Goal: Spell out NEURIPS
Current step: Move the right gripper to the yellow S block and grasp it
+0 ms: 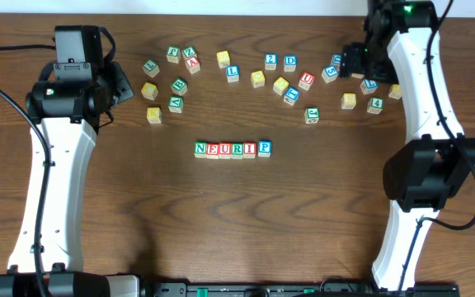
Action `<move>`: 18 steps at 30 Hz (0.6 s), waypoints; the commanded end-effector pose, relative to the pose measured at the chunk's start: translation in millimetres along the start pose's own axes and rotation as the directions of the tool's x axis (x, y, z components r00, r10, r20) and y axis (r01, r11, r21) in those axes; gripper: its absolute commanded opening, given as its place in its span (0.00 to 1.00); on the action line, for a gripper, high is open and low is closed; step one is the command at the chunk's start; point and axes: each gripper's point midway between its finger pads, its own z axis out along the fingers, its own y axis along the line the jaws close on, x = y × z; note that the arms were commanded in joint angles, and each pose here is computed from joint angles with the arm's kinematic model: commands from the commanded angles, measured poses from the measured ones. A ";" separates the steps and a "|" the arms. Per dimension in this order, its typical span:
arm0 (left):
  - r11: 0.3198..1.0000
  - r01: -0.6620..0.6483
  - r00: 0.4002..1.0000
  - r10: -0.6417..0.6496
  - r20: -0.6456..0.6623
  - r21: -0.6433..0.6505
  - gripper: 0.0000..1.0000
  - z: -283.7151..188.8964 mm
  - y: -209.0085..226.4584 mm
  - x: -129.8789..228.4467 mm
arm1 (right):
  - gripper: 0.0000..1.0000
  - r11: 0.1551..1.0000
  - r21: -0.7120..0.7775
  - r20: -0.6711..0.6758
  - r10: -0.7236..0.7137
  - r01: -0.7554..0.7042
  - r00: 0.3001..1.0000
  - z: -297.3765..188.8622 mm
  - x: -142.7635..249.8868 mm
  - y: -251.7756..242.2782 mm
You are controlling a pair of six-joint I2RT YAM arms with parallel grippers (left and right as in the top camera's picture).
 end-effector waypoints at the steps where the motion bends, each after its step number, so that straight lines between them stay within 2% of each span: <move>1: 1.000 -0.006 1.000 0.006 0.010 -0.007 0.50 -2.7 1.6 -2.7 | 0.82 0.999 -0.017 -0.041 -0.039 0.038 0.998 12.8 9.1 -6.4; 8: 1.000 -0.006 1.000 0.006 0.009 -0.007 0.50 -2.7 1.6 -2.7 | 0.82 0.999 -0.018 -0.053 -0.048 0.047 0.997 35.2 12.5 -8.4; 18: 1.000 -0.007 1.000 0.007 0.009 -0.007 0.50 -2.5 1.6 -2.5 | 0.76 0.996 -0.018 -0.032 -0.091 0.090 0.995 63.4 12.2 -6.7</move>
